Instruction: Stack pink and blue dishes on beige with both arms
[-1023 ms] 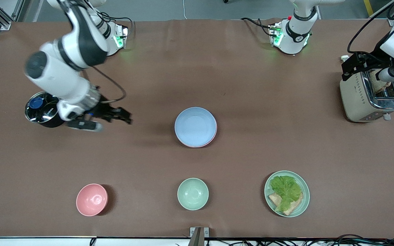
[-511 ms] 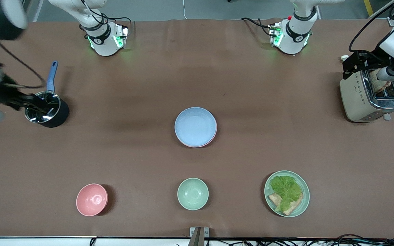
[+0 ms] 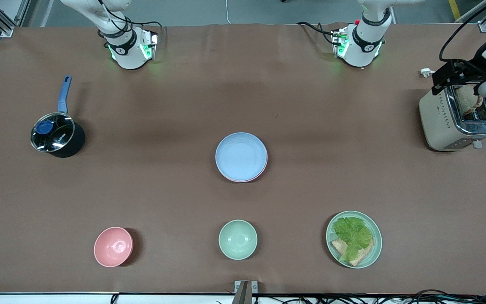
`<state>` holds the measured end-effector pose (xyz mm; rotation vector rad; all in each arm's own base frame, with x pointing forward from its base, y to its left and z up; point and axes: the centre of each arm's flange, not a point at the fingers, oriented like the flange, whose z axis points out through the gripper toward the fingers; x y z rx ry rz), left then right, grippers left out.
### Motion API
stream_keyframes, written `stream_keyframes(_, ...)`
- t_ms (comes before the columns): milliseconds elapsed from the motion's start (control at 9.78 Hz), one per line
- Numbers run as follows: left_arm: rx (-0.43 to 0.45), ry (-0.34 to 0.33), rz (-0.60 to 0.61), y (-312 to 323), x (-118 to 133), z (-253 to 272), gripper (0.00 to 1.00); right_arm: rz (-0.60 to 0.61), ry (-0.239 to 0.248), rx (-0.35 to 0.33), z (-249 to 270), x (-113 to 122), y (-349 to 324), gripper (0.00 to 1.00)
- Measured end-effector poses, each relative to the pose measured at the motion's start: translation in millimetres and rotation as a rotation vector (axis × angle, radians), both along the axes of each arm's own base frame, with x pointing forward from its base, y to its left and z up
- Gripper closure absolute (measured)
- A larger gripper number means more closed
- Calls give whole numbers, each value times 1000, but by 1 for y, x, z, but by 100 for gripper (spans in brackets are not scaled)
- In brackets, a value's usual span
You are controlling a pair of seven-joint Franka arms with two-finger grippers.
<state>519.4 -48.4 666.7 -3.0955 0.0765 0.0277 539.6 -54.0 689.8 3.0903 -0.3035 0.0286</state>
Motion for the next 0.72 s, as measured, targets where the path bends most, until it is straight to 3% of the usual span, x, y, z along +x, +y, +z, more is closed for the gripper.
stream_keyframes(205, -2, -22, 0, 0, 0, 10, 0, -7, 44, 5, -29, 8, -5, 0)
stream_keyframes(716, -3, -32, -1, 0, -1, 15, 0, -54, 57, 12, -45, 9, -29, 0)
